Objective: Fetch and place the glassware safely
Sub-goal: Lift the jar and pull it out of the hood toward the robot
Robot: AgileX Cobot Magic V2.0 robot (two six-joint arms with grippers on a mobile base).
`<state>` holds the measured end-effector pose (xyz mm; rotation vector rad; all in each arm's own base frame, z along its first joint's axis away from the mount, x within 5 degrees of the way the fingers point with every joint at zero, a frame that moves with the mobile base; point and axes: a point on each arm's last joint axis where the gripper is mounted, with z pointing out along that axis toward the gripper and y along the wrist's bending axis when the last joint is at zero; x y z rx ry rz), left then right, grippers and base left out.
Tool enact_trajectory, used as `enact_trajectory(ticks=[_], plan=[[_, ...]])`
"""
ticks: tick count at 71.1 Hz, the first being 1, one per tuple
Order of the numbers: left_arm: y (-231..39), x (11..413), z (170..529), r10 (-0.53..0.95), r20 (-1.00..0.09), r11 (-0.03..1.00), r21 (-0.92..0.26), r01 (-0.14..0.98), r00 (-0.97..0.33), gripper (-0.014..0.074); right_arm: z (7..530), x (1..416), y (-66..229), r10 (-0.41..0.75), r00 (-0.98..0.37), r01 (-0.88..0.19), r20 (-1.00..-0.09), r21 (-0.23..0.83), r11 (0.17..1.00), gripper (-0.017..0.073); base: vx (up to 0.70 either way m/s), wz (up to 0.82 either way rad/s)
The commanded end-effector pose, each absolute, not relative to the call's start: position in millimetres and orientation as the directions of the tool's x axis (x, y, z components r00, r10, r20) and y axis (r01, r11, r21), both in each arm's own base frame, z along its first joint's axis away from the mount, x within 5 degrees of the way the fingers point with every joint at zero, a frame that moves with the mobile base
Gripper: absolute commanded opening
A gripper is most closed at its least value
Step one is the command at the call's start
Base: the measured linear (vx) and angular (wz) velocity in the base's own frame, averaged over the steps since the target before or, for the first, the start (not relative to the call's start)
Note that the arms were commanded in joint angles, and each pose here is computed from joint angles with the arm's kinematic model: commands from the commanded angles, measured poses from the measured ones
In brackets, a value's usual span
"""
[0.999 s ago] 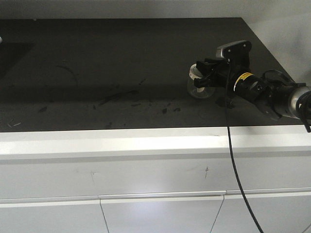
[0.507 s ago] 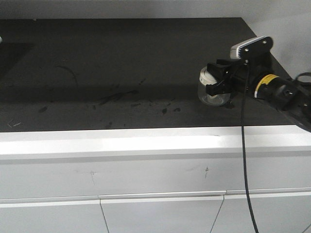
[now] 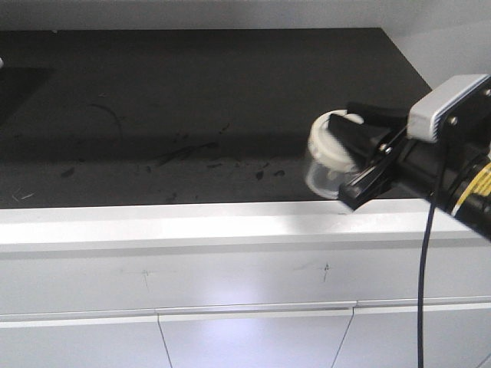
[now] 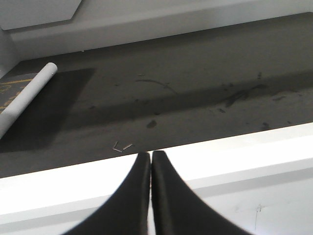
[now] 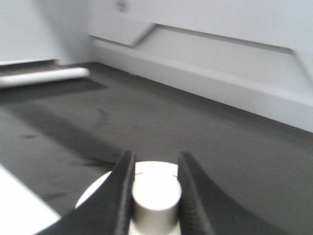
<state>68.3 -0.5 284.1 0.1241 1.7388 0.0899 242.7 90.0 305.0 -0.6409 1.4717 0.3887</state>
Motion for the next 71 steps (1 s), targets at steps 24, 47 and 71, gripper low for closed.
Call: enact_trajectory(ticks=[24,47,71], plan=[[-1.2,69.3,298.0,0.128,-0.988,0.992,0.126,0.030,-0.084,-0.0007,328.1,188.9,164.0,0.007,0.143,-0.840,-0.990,-0.117,0.530,-0.0003,0.00,0.00],[-1.2,69.3,298.0,0.128,-0.988,0.992,0.126,0.030,-0.084,-0.0007,328.1,165.3,187.6,0.036,0.117,-0.907,-0.992,-0.092,0.410,-0.0003,0.00,0.00],[-1.2,69.3,298.0,0.128,-0.988,0.992,0.126,0.030,-0.084,-0.0007,328.1,165.5,187.4,0.036,0.118,-0.907,-0.992,-0.093,0.411,-0.0003,0.00,0.00]])
